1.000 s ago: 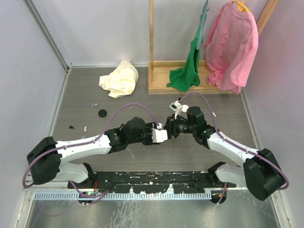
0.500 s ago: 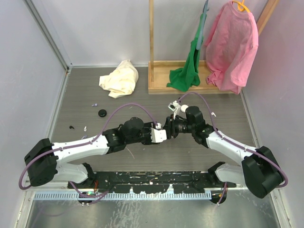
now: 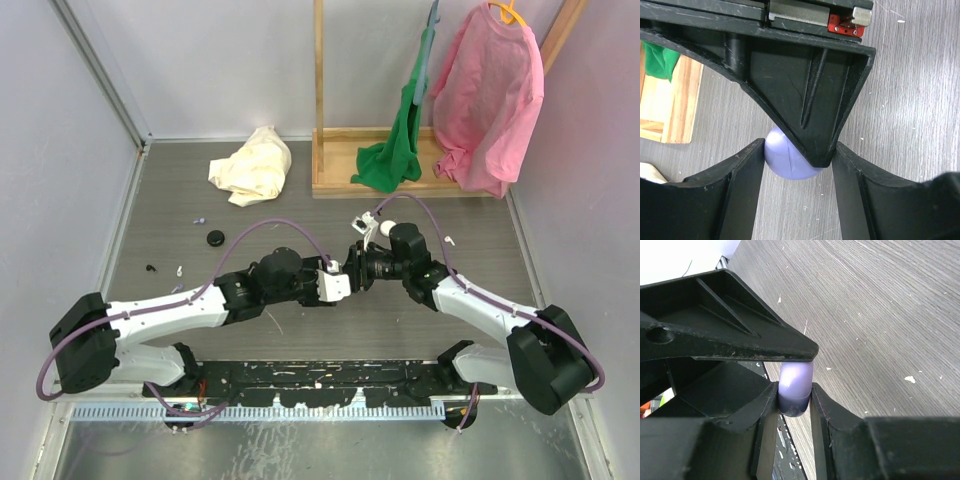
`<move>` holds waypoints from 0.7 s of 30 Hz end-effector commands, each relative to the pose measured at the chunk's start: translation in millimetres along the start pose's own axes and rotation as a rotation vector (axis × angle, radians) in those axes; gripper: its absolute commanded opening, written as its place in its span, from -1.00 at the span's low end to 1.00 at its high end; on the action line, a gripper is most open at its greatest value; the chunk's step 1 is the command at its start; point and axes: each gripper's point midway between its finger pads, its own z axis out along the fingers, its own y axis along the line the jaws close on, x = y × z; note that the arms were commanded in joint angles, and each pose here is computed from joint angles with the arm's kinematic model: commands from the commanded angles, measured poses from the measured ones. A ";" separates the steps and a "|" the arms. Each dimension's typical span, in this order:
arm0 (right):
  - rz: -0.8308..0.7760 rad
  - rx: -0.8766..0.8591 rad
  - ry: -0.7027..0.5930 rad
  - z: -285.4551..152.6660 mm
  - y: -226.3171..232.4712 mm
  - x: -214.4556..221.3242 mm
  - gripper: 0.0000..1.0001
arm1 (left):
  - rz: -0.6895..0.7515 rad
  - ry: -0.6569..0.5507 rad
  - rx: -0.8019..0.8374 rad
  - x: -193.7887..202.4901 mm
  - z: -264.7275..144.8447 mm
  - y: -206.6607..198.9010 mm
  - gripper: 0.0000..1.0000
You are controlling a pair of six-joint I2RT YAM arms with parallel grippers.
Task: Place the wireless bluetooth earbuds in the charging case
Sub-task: Pick up the charging case at the center of the board.
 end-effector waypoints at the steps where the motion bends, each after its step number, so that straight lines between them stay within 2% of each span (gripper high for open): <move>1: -0.091 -0.054 -0.055 -0.6 17.9 -23.7 -0.54 | 0.014 -0.105 -0.070 -33.2 -12.6 18.8 0.16; 4: -0.116 -0.059 -0.064 -2.4 20.9 -27.6 -0.69 | 0.000 -0.106 -0.080 -32.8 -18.1 19.2 0.27; 12: -0.186 -0.062 -0.109 -7.9 28.7 -42.0 -0.76 | -0.089 -0.092 -0.149 -34.3 -41.4 29.6 0.56; 21: -0.309 -0.069 -0.201 -14.9 35.6 -66.0 -0.81 | -0.347 -0.170 -0.164 -51.8 -81.1 35.9 0.69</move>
